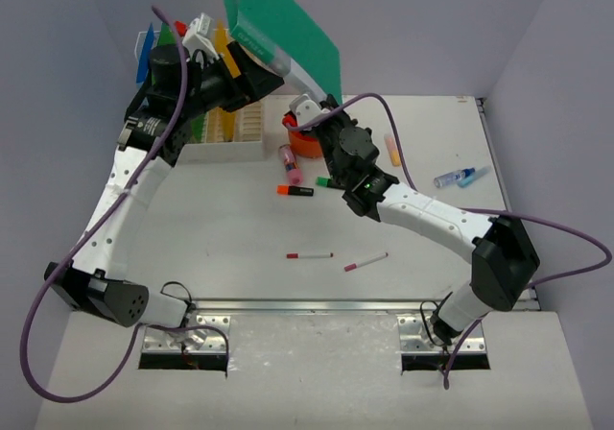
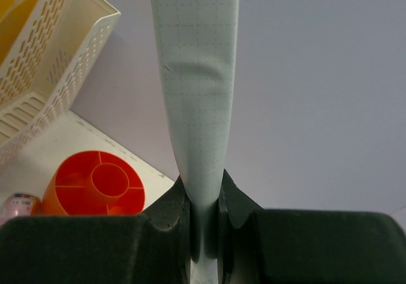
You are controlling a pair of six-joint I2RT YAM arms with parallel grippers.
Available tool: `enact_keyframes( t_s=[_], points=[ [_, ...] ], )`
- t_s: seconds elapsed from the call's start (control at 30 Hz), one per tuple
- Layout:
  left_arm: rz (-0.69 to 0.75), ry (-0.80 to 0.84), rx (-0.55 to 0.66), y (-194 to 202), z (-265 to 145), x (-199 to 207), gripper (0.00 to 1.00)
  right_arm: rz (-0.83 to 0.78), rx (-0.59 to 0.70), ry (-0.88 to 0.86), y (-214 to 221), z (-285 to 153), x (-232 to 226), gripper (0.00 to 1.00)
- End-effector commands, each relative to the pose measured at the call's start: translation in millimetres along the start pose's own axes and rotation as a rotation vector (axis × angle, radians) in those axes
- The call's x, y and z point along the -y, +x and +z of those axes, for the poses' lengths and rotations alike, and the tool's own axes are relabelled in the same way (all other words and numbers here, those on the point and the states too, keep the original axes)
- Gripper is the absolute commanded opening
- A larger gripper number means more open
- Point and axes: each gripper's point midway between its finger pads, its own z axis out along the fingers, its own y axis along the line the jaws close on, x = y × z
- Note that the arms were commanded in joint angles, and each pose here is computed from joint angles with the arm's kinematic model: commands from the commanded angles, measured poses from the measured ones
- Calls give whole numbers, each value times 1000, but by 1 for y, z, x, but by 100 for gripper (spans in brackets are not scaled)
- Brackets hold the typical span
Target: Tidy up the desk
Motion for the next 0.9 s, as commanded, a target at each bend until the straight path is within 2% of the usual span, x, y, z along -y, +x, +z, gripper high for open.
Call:
enact_keyframes(
  t_s=[0.0, 0.2, 0.4, 0.53, 0.87],
  points=[
    [104, 58, 92, -19, 11, 43, 73, 85, 83, 100, -27, -4, 29, 0],
    [99, 64, 81, -16, 31, 48, 73, 97, 47, 95, -19, 0, 25, 0],
    [80, 53, 138, -17, 29, 48, 72, 167, -43, 104, 0, 11, 32, 0],
    [65, 10, 166, -24, 37, 40, 70, 183, -24, 106, -7, 5, 36, 0],
    [35, -5, 118, -11, 71, 25, 66, 106, 80, 70, -33, -11, 15, 0]
  ],
)
